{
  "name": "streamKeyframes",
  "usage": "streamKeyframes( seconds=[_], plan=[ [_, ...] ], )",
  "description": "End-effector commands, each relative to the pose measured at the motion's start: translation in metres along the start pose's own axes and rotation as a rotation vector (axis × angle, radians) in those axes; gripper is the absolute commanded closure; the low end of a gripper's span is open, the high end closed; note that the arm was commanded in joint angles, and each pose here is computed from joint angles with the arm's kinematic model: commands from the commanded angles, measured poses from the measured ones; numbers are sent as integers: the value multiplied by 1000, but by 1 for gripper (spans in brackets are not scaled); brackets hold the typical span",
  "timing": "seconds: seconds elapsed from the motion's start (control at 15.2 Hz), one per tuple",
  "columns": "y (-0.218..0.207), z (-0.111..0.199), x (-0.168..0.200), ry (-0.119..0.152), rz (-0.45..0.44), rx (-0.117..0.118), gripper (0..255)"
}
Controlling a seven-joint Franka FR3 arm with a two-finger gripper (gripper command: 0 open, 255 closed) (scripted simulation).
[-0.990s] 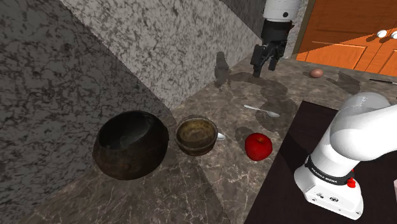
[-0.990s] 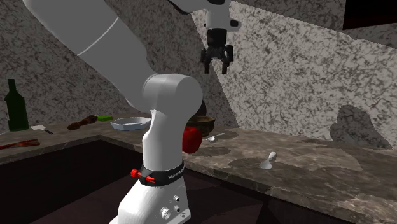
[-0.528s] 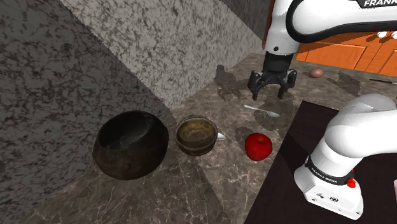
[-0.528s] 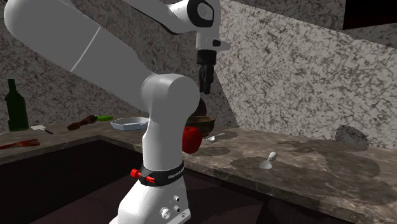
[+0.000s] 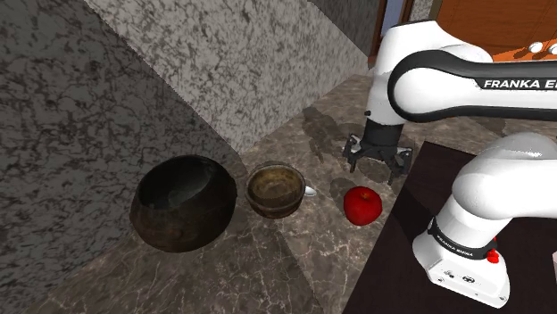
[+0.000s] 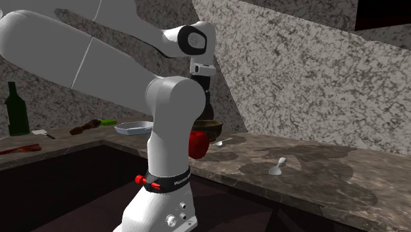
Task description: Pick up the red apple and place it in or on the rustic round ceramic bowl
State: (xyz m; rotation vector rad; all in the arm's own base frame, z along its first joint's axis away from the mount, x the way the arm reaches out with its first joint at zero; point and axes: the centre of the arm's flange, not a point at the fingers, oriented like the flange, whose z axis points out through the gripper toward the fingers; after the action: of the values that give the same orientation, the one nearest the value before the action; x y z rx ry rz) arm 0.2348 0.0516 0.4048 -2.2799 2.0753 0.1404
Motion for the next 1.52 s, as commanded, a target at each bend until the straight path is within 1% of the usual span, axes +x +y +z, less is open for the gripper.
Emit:
streamKeyframes(
  seconds=[0.0,0.4,0.92,0.99,1.45],
  plan=[
    [0,14,-3,-5,68,1,0],
    [-1,49,-3,-5,68,1,0],
    [0,49,-3,-5,68,1,0],
    [0,49,-3,-5,68,1,255],
    [0,49,-3,-5,68,1,255]
  ],
)
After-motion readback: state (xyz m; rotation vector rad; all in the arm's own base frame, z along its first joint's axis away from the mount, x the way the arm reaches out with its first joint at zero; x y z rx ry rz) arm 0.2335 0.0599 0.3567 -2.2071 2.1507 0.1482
